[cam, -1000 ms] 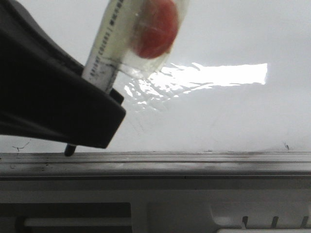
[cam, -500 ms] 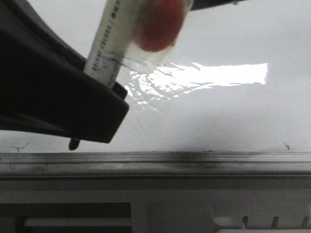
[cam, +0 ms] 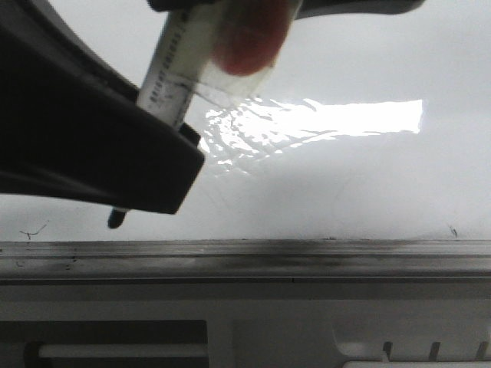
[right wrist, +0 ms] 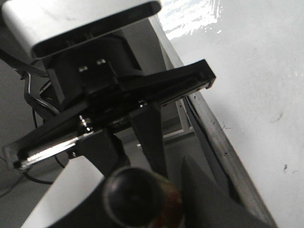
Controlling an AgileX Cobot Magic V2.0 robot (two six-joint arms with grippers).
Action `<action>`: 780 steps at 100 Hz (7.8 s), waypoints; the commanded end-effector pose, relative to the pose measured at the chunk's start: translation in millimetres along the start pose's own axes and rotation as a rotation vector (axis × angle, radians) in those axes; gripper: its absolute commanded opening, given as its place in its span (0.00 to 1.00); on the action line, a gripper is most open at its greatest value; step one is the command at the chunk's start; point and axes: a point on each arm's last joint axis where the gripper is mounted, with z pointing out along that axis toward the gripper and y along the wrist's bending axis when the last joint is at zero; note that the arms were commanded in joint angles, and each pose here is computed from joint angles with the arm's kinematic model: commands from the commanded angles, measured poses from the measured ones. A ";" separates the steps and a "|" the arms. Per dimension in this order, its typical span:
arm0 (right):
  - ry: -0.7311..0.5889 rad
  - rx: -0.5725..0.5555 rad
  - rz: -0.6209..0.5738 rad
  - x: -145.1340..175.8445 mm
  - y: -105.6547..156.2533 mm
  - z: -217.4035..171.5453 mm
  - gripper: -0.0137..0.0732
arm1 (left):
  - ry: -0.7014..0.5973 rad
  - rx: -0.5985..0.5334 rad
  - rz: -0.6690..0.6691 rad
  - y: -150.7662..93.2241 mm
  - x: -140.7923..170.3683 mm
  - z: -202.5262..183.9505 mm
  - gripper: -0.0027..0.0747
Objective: Write number 9 on whiteboard
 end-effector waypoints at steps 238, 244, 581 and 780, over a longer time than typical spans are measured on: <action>-0.202 0.832 -0.337 2.3 -39.1 -29.7 0.10 | -0.449 -0.517 -0.290 -3.6 -11.2 -101.1 0.47; -0.178 0.813 -0.331 1.9 -40.8 -24.6 0.10 | -0.449 -0.517 -0.290 -3.6 -11.2 -101.1 0.47; 0.009 0.184 -0.207 -24.2 30.7 -23.4 0.08 | -0.271 0.169 -0.121 18.4 -24.4 18.7 0.01; -0.294 0.518 -0.269 -44.0 40.4 -117.6 0.08 | -0.173 -0.628 -0.680 59.5 -3.6 12.4 0.01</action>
